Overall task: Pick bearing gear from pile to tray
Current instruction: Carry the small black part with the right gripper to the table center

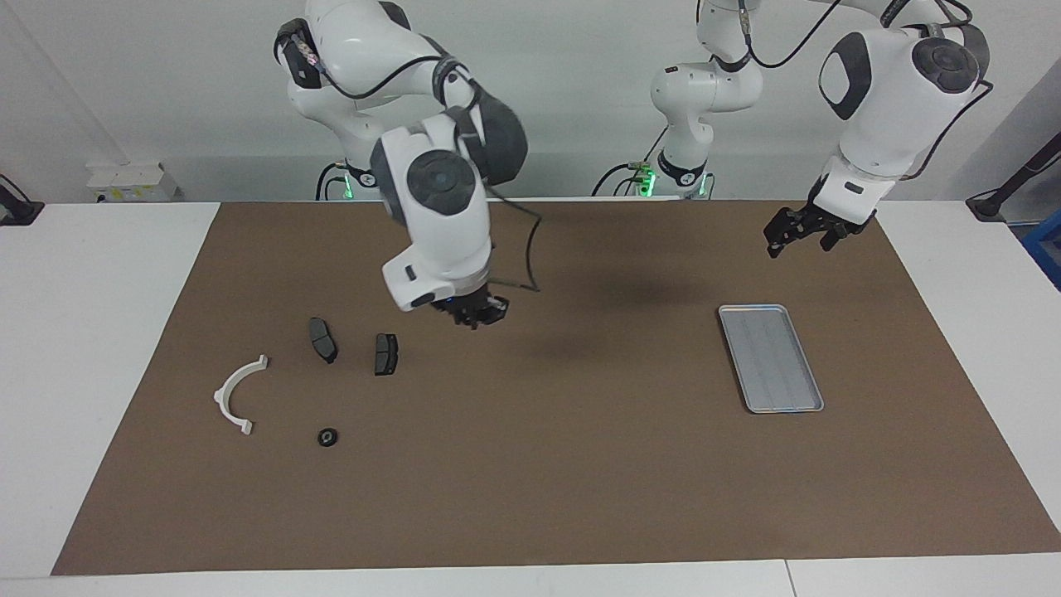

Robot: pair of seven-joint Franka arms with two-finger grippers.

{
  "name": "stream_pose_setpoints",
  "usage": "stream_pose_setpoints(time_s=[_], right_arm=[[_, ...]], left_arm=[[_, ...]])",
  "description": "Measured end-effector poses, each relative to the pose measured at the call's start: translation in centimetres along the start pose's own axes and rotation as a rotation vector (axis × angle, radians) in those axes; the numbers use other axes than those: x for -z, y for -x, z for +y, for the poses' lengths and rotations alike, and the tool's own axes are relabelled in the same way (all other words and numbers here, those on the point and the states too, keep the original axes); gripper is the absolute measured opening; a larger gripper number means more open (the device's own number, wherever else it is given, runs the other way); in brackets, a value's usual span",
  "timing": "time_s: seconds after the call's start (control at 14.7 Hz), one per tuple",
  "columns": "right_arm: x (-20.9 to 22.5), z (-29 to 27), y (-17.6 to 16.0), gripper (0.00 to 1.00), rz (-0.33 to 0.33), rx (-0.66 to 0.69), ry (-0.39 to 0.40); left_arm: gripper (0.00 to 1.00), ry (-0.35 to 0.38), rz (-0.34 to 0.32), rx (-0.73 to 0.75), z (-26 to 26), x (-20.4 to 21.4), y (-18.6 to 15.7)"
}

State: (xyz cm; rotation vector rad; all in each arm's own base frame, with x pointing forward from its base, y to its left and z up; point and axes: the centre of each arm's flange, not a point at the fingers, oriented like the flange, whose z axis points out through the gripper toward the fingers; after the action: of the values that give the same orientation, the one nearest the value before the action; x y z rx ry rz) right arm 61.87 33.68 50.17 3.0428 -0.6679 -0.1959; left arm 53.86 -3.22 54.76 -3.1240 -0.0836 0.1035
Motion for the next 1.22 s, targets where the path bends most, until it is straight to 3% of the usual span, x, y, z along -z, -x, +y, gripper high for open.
stream_pose_setpoints(time_s=[0.2,0.41,0.82,1.22], right_arm=[[0.1,-6.2,8.0,0.24,0.020,-0.125,-0.064],[-2.7,-9.6,11.3,0.24,0.024,-0.169,-0.075],[-15.9,-14.7,10.4,0.24,0.074,-0.213,-0.053],[-20.2,-15.2,9.2,0.24,0.141,-0.195,-0.055]], left_arm=[[1.00,0.000,0.000,0.000,0.0,0.0,0.0],[1.00,0.000,0.000,0.000,0.0,0.0,0.0],[1.00,0.000,0.000,0.000,0.0,0.0,0.0],[1.00,0.000,0.000,0.000,0.0,0.0,0.0]])
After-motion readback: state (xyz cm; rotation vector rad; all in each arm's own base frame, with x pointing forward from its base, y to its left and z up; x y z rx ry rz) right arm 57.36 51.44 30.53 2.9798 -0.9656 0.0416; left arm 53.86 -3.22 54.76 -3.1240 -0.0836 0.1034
